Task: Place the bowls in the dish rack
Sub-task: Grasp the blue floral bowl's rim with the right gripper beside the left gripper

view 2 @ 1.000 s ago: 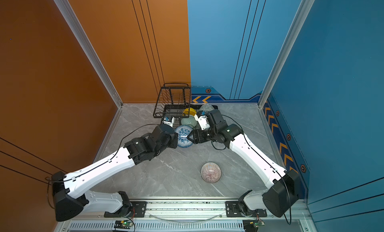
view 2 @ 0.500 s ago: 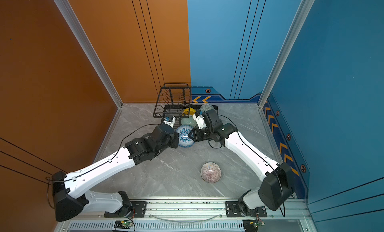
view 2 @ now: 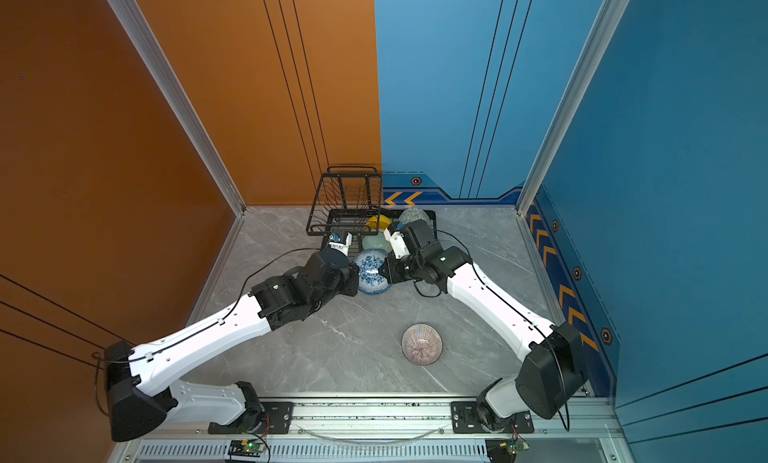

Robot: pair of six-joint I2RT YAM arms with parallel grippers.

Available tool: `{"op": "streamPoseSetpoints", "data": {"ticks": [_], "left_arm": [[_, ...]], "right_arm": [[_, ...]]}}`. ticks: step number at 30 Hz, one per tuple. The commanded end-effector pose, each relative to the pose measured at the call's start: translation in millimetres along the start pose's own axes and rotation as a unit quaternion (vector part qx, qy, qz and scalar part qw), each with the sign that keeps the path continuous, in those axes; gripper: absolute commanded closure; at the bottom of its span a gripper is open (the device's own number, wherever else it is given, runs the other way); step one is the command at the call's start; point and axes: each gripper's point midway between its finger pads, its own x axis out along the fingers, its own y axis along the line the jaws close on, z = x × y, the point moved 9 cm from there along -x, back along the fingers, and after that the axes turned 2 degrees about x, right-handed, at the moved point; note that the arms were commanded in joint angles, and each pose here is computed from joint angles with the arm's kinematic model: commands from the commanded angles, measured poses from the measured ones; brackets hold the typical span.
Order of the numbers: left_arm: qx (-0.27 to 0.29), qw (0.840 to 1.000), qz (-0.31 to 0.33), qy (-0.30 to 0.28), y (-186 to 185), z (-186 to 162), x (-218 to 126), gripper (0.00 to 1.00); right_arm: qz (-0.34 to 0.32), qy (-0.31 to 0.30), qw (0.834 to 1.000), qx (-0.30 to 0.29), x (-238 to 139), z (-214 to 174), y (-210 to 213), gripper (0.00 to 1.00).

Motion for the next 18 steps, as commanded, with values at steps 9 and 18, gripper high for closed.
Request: {"op": "streamPoseSetpoints", "data": {"ticks": [9,18], "left_arm": [[-0.007,0.999,-0.035,-0.002,-8.3,-5.5,-4.2,1.0],[-0.001,0.999,-0.047,0.012,-3.4,-9.3,-6.7,0.55]], "right_arm": [[-0.007,-0.036,0.999,-0.026,-19.4,4.2,5.7,1.0],[-0.026,-0.039,0.998,-0.039,-22.9,4.1,-1.1,1.0]]}}
